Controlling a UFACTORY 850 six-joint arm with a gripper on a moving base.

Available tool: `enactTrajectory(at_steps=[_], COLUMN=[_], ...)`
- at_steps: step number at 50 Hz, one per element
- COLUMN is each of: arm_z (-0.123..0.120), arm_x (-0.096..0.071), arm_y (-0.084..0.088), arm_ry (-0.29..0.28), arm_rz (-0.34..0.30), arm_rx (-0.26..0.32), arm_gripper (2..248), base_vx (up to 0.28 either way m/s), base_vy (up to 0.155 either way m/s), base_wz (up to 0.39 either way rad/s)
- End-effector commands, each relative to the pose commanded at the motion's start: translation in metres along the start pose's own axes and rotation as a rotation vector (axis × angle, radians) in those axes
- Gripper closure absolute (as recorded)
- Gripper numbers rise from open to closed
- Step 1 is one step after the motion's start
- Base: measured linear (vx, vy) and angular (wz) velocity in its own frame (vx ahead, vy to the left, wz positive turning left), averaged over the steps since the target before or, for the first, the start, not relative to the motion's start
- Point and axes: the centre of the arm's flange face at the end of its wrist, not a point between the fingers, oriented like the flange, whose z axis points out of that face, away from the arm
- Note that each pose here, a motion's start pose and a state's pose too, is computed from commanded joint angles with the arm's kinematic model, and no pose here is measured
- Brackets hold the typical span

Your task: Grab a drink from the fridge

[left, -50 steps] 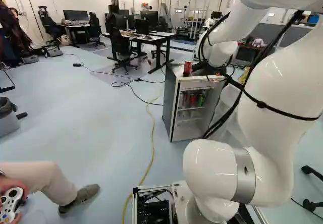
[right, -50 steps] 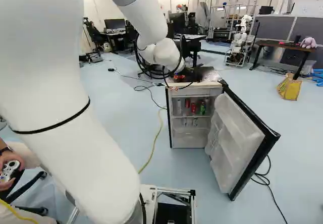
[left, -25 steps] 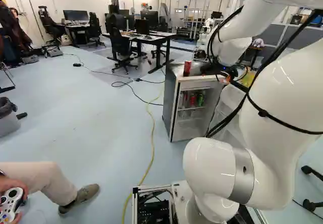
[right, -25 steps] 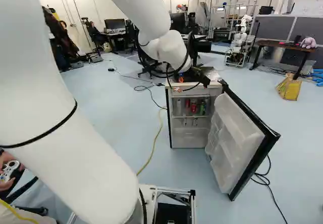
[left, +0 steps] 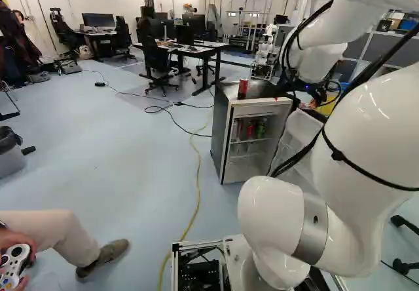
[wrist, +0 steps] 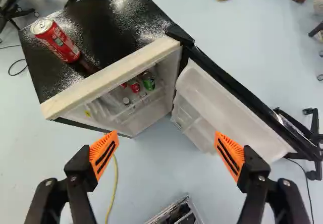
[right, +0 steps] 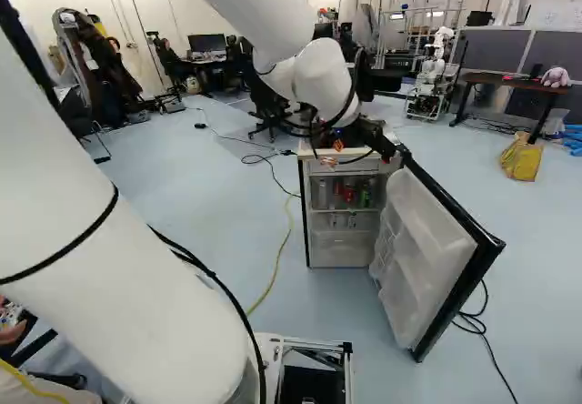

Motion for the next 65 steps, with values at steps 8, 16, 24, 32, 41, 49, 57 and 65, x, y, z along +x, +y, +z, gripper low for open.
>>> enactTrajectory(at_steps=[8,16,24,32,41,49,57,65], arm_z=[-0.007,-0.008,-0.007,-0.006,-0.003,-0.001,0.003,0.008], arm_x=[0.002,0.003,0.004,0.005,0.007,0.010,0.015,0.021], arm_y=[0.014,0.029,0.043,0.058,0.075,0.089,0.102,0.115], arm_ry=[-0.008,-0.027,-0.045,-0.062,-0.076,-0.079,-0.080,-0.081], arm_rz=[0.013,0.027,0.041,0.055,0.078,0.100,0.121,0.138], arm_rx=[-0.024,-0.047,-0.070,-0.092,-0.115,-0.133,-0.149,-0.162], arm_gripper=[3,3,3,3,3,3,3,3], base_vx=[0.000,0.000,0.000,0.000,0.000,0.000,0.000,0.000], base_vy=[0.000,0.000,0.000,0.000,0.000,0.000,0.000,0.000], base_wz=[0.000,0.000,0.000,0.000,0.000,0.000,0.000,0.000])
